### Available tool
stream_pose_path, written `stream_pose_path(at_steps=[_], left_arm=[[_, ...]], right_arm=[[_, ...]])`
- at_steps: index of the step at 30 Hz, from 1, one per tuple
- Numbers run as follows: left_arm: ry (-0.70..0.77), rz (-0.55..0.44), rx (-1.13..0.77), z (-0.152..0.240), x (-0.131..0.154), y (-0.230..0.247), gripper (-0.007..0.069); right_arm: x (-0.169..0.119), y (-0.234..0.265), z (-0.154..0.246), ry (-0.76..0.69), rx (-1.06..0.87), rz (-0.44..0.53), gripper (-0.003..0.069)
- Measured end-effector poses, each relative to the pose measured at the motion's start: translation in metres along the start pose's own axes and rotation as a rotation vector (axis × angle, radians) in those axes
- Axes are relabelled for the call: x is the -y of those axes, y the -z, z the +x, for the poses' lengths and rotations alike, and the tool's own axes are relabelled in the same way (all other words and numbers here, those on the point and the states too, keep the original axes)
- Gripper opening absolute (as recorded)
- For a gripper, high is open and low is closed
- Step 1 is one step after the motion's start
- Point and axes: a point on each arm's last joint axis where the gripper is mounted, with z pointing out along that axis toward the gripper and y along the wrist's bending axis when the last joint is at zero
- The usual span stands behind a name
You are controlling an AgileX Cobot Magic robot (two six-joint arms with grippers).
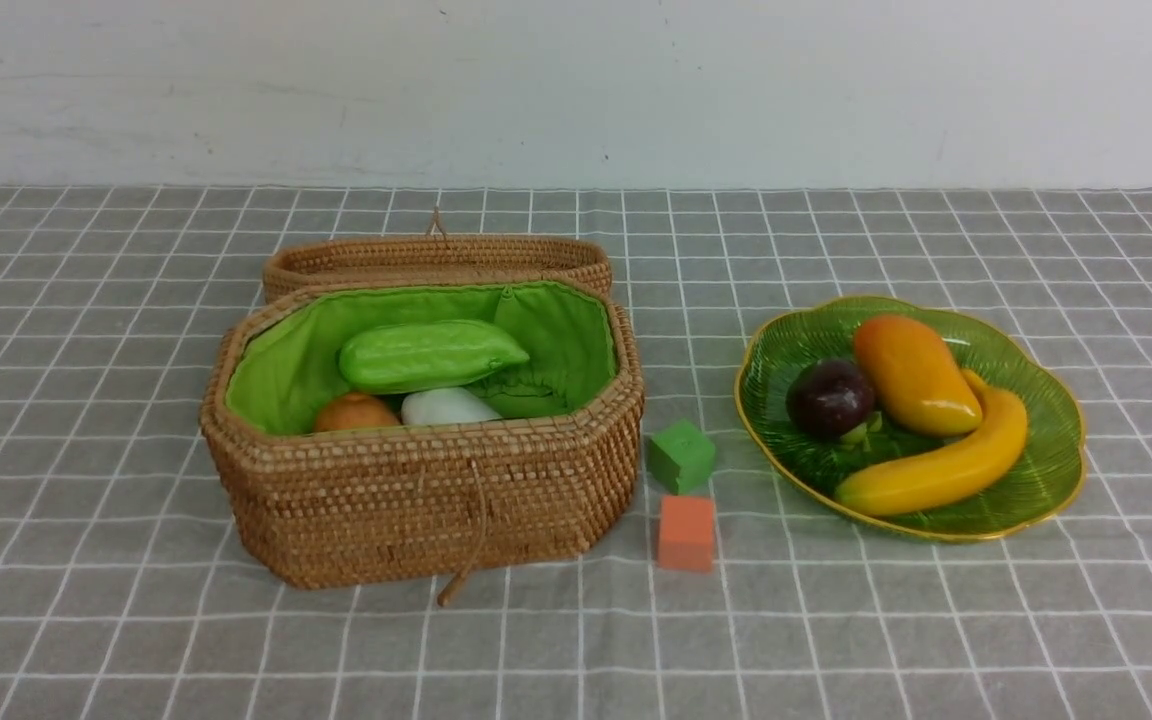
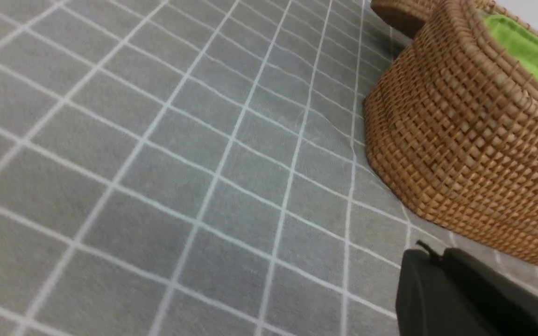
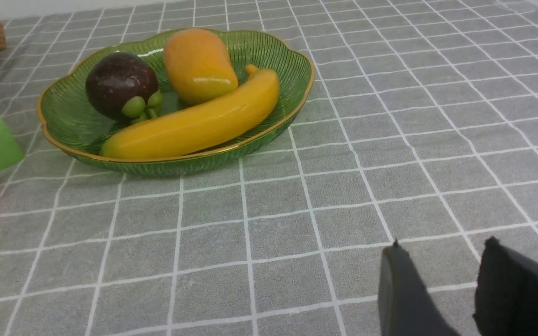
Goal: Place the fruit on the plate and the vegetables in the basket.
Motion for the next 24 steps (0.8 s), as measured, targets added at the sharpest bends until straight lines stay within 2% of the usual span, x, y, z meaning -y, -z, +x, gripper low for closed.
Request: stream_pose_path(at_steps=[5, 24], left_arm=[[-0.11, -0.032, -0.006, 0.0004, -0.0029, 0.0, 0.004], [-0.139, -0.037, -0.002, 0.0, -0.0033, 0.0001, 0.0069]], right_arm=[[0.0, 0.0, 0.0, 0.0, 0.0, 0.0, 0.0242], [0.0, 0.0, 0.0, 0.0, 0.0, 0.0, 0.0242]])
